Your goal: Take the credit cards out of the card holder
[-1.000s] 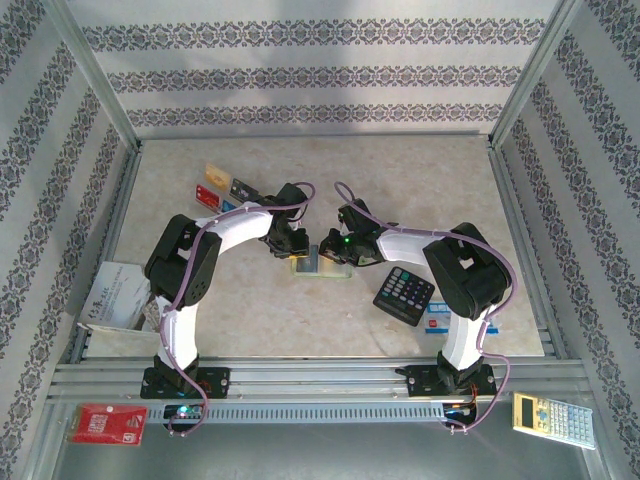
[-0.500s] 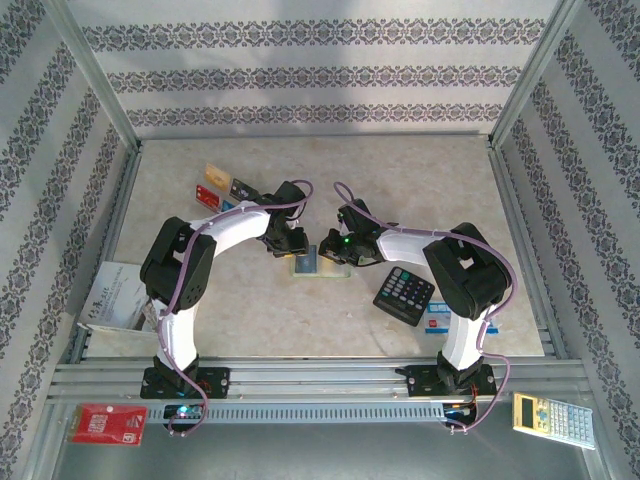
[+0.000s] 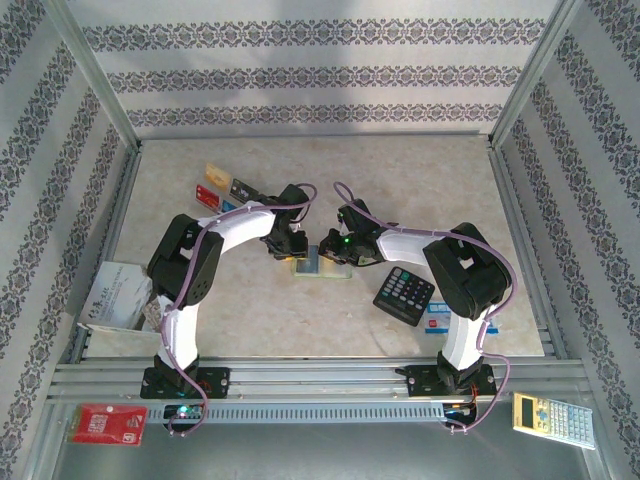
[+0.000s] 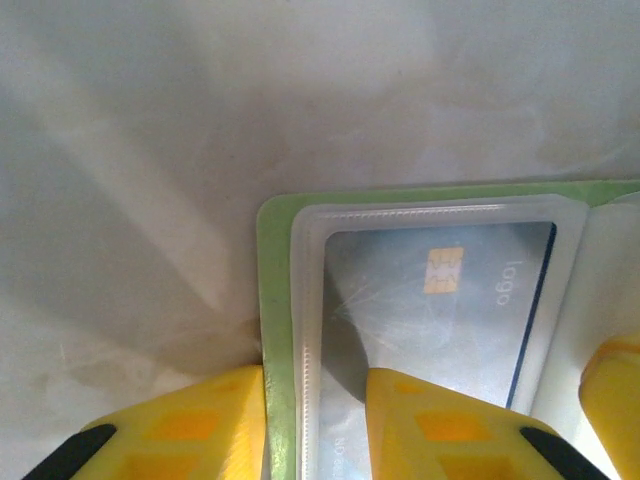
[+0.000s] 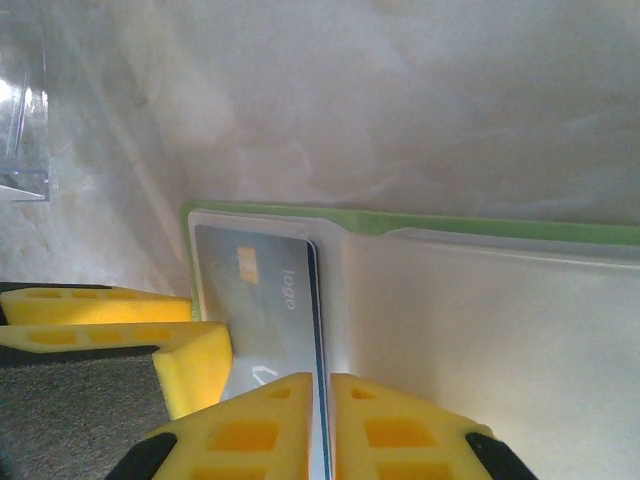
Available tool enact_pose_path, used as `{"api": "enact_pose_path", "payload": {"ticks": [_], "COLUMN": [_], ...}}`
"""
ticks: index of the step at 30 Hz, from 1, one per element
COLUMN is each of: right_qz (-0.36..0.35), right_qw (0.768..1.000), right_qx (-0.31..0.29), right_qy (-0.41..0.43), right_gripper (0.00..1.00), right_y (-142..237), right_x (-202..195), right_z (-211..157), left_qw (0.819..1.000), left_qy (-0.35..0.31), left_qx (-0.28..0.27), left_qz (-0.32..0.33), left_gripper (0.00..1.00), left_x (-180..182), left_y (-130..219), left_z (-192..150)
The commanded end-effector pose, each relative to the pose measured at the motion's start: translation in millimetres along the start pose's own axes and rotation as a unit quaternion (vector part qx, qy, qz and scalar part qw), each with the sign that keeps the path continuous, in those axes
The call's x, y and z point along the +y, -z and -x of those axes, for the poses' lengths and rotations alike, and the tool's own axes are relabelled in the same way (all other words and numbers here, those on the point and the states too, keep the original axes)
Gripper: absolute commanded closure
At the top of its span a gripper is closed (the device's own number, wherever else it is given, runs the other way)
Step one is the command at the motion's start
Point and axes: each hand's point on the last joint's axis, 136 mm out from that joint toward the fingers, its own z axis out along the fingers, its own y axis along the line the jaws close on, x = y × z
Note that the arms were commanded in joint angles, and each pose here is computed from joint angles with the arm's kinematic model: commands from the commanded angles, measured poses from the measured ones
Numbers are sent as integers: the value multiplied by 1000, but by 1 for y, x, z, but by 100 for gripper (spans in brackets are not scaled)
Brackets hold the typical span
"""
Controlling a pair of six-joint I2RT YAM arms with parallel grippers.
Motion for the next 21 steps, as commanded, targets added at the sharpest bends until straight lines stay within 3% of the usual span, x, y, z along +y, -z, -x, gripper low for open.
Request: {"api": "enact_pose_path", "payload": {"ticks": [1,10,21], "right_qz": [10,8,-32], "right_qw": [1000,1000,999], "right_qx": [-9,-3,9], "right_qy": [7,6,1], "right_gripper": [86,86,87], "right_y": [6,3,-1], "right_x": [6,4,-12], "right_z": [5,4,-5], "left_qw": [999,999,998], "left_qy": [-15,-14,-4], "left_qx": [25,36,45], "left_qz": [25,38,48], "left_gripper": [73,80,82], "left_x": [4,10,17], "left_y": [-7,-14,-22], "left_z": [-12,-17,-23]}}
